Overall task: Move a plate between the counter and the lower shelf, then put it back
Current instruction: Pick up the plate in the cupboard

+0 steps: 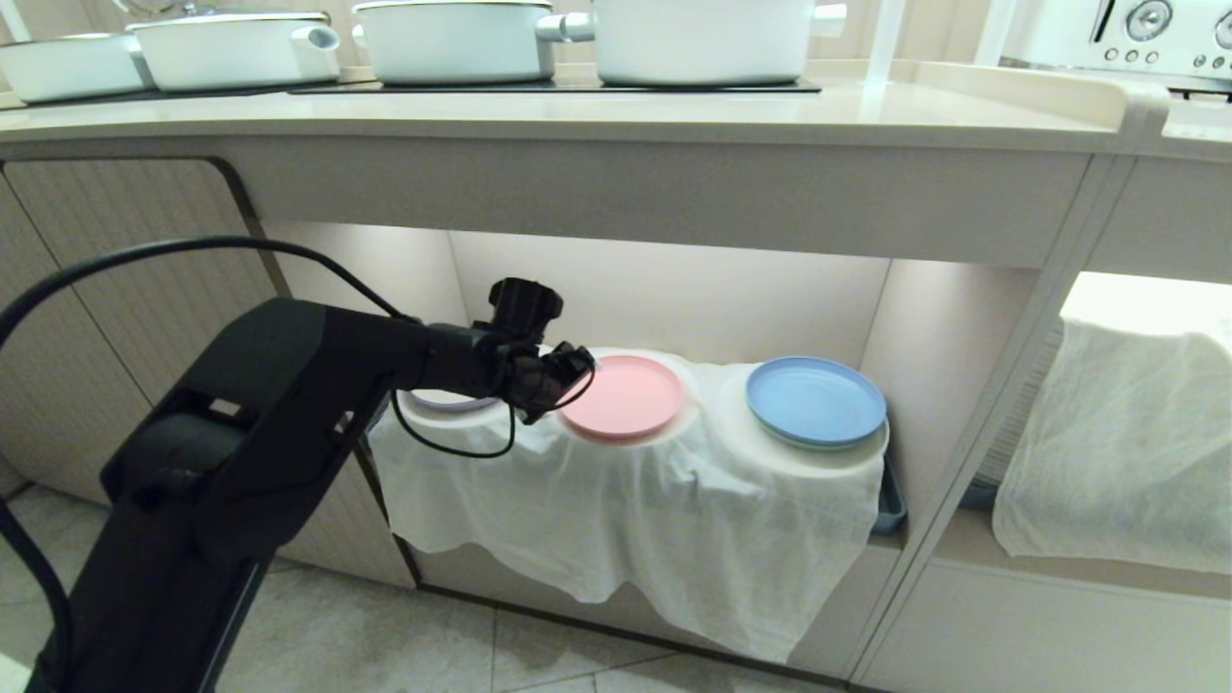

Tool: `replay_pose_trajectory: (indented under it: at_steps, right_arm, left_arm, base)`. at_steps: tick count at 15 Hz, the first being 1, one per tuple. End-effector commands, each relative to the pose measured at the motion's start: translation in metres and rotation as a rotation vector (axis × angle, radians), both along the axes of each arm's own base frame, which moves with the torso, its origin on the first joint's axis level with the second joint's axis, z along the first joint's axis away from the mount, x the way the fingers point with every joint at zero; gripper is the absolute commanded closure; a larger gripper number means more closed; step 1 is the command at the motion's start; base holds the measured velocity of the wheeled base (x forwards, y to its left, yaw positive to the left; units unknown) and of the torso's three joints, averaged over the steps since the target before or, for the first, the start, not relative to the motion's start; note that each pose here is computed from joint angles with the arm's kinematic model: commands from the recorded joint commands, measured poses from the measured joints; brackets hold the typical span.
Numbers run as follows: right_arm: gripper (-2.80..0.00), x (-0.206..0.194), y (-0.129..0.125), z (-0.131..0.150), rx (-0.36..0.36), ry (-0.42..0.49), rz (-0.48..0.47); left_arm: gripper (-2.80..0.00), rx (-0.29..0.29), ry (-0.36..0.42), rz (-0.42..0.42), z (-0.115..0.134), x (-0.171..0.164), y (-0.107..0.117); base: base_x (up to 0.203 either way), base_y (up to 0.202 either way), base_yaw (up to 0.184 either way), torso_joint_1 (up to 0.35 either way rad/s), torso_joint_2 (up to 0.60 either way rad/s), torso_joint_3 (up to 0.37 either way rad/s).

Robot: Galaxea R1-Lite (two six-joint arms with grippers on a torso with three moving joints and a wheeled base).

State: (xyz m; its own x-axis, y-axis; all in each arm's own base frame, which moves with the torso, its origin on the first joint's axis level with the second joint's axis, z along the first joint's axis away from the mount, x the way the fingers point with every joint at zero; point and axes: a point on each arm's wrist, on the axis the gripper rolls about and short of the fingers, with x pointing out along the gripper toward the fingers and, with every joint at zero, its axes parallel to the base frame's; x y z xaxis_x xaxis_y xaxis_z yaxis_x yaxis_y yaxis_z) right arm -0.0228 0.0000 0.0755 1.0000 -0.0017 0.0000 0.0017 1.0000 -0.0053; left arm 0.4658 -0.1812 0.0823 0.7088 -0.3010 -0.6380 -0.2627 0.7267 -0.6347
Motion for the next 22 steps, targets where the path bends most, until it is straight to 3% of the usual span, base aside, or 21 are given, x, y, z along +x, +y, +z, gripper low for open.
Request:
replay_pose_trajectory:
  at_steps: [1,19,22]
  right_arm:
    - [0.00,0.000,0.000,0.000,-0.001,0.000,0.000]
    - [0.00,0.000,0.000,0.000,-0.001,0.000,0.000]
    - [0.00,0.000,0.000,0.000,-0.001,0.000,0.000]
  left_arm:
    - [-2.80,-0.002,0.007,0.004,-0.007,0.003,-0.001]
    - [-2.80,0.036,0.065,0.001,-0.021,0.013,-0.002]
    - [-2.80,0.079,0.070,-0.031,-0.025,0.013,0.000]
  base:
    - [0.000,0.000,0.000,0.000,0.00,0.000]
    - [0.000,0.000,0.000,0.000,0.00,0.000]
    - [0.000,0.000,0.000,0.000,0.00,0.000]
